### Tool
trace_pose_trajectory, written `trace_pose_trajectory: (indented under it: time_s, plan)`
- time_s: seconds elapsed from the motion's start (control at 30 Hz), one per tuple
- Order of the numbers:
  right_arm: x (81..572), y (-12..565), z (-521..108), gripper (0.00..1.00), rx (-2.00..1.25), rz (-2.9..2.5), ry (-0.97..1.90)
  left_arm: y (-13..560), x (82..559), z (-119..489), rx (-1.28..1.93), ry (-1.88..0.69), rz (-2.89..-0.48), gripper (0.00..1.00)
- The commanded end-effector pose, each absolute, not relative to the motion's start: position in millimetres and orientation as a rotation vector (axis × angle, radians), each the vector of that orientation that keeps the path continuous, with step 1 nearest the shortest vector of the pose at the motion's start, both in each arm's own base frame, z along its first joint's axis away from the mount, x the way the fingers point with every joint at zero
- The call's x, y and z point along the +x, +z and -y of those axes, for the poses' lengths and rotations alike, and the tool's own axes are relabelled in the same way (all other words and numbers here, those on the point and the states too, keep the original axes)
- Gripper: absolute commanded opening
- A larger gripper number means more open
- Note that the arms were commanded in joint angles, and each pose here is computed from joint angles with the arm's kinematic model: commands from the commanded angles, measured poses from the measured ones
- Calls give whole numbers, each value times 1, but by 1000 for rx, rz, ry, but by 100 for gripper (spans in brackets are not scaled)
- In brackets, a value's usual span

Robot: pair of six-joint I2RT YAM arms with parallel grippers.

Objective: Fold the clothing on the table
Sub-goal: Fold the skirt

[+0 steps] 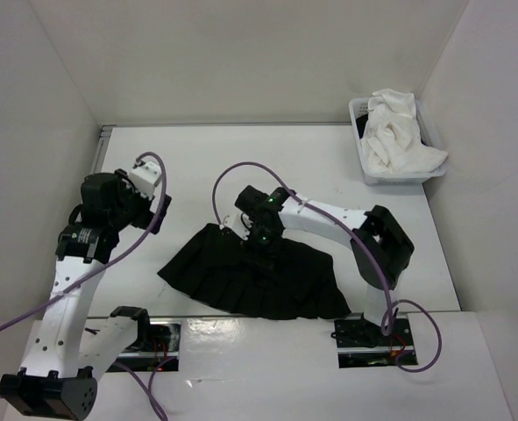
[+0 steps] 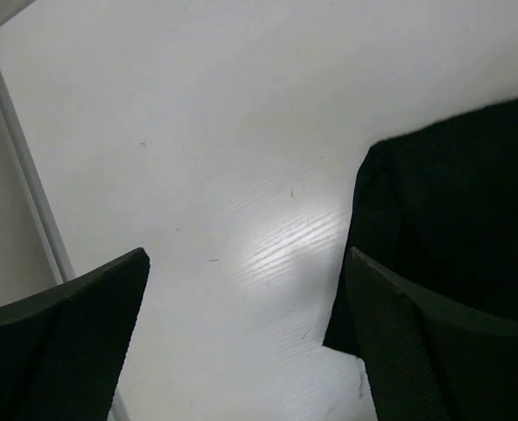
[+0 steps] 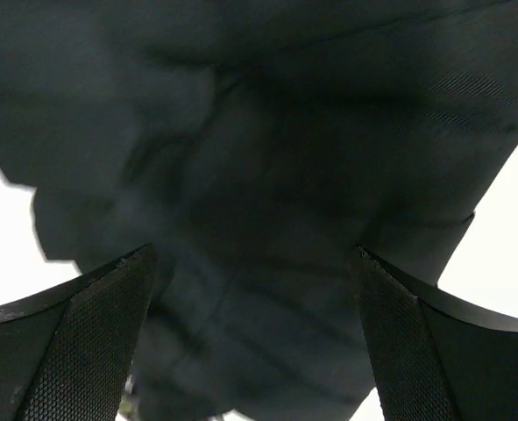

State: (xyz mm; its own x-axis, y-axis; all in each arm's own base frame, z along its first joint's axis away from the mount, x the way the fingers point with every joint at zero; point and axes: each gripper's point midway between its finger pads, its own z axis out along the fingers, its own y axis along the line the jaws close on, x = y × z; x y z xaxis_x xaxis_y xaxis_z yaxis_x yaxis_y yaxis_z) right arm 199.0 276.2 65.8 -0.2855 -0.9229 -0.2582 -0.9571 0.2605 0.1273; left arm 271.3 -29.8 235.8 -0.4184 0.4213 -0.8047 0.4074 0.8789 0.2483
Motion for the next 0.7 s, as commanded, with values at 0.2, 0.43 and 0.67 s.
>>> trace_pose_trajectory:
  time_s: [0.2, 0.43, 0.67]
  plan:
    - [218, 30, -294, 93, -1695, -2373, 235, 277, 266, 10, 161, -12, -1991, 100]
    - [206, 22, -292, 79, -1732, -2378, 243, 251, 266, 3, 133, -19, -2025, 100]
    - [209, 22, -293, 22, -1736, -2362, 232, 250, 268, 0, 133, -7, -2023, 100]
